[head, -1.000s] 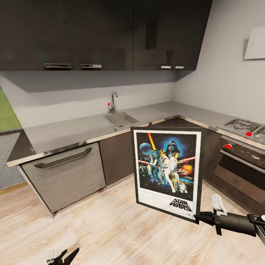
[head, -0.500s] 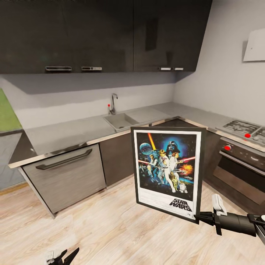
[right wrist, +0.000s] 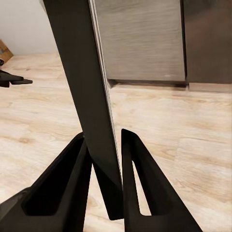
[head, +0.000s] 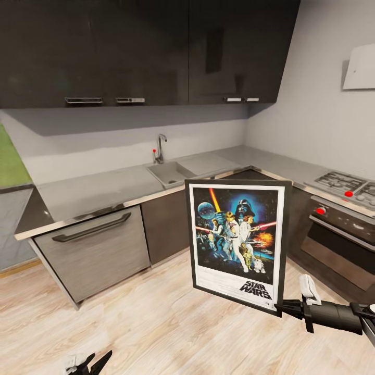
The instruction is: Pick up the poster from the kitchen countertop and hang it on one of the wall nails in the kitchen.
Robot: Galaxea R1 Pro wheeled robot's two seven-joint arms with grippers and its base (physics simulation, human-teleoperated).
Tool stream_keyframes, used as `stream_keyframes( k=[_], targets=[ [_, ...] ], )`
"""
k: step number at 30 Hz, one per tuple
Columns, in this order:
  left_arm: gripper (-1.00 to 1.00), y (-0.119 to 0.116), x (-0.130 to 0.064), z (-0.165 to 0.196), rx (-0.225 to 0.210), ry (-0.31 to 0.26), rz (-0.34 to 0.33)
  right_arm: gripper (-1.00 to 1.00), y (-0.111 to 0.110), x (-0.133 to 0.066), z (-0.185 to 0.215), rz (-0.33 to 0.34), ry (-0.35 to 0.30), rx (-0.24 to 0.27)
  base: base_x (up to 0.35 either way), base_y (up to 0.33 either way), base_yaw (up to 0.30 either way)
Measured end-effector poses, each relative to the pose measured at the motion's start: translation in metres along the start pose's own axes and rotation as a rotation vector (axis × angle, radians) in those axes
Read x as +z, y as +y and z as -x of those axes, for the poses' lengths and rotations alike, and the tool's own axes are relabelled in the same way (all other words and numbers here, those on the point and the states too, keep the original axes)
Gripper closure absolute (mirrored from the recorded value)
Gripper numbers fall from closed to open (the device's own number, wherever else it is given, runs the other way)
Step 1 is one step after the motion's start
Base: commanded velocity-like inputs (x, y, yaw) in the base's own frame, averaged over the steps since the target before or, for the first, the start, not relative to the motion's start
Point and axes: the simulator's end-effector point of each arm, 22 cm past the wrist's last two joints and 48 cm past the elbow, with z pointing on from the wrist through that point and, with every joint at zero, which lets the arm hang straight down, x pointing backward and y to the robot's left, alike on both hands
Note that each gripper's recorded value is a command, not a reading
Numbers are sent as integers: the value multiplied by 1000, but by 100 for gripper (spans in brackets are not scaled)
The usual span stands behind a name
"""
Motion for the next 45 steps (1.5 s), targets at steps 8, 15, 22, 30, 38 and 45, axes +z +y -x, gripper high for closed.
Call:
stream_keyframes(
  k=[8,15,22,30,38,45],
  targets=[
    [-100,-6,-6,5,0,0,0,100,4,-4,7,0,0,0,0,0,0],
    [-100,-10,-10,9,0,0,0,100,8,-8,13,1,0,1,0,0,0],
    [-100,-15,-15,12,-1,1,0,100,12,-11,18,1,1,1,0,0,0],
    [-100,-20,-20,15,-1,1,0,100,16,-15,24,1,1,2,0,0,0],
    [-100,-25,-26,18,-1,1,0,100,21,-19,29,1,1,2,0,0,0],
    [-100,-29,-30,21,-1,1,0,100,24,-23,33,0,1,2,0,0,0]
  ],
)
